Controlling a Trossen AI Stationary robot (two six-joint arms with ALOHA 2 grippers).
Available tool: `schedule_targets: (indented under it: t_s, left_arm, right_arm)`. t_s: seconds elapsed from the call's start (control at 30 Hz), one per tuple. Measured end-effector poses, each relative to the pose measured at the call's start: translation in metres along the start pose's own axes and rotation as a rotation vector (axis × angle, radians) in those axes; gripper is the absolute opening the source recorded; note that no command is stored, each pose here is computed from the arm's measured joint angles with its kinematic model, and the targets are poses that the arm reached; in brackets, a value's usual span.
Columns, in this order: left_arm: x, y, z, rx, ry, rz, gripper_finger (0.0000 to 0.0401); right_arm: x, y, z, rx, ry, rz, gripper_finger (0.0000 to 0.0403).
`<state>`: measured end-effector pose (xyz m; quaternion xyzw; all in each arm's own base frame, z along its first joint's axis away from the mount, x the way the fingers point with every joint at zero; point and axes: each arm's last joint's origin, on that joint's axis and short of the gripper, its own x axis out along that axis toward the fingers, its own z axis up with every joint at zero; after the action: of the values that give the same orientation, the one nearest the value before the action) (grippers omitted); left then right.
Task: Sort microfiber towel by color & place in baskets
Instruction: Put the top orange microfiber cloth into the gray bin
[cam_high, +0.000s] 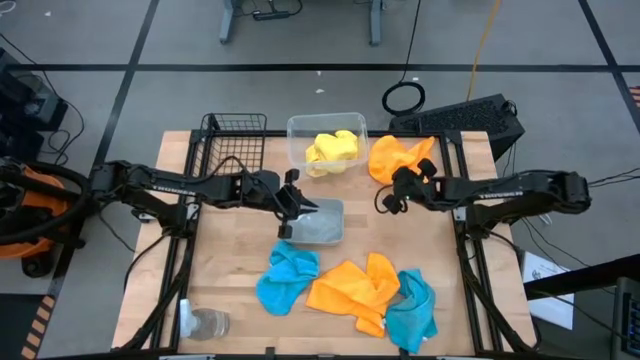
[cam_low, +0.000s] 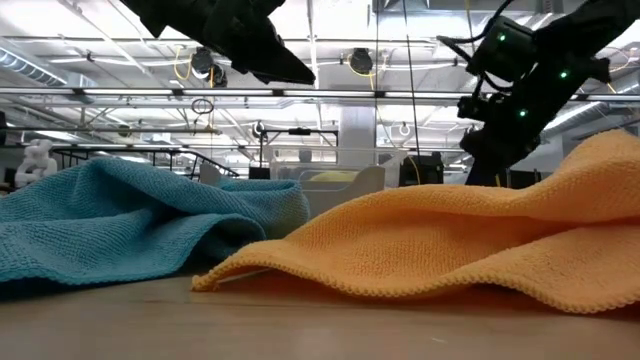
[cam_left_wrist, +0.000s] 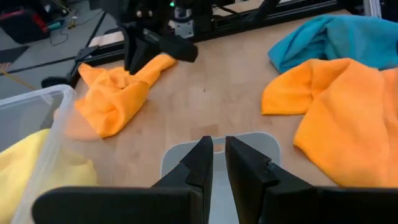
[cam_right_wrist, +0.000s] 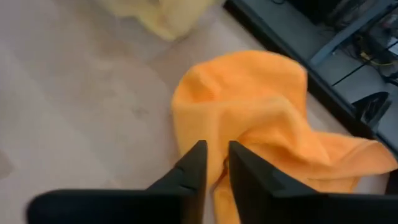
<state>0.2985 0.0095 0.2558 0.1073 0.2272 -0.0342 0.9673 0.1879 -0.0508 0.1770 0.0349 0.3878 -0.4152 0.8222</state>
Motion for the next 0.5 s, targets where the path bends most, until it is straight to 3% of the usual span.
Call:
schedule_targets:
  t_s: [0.27, 0.5]
  left_arm:
    - [0.007, -0.001, -0.004, -0.005, 0.016, -0.004, 0.0052]
    - [0.013, -0.001, -0.007, -0.055, 0.027, -0.007, 0.0052]
  right_arm:
    - [0.022, -0.008, 0.002, 0.036, 0.052, -0.073, 0.0191]
    - [0.041, -0.011, -0.002, -0.006, 0.139, -0.03, 0.0283]
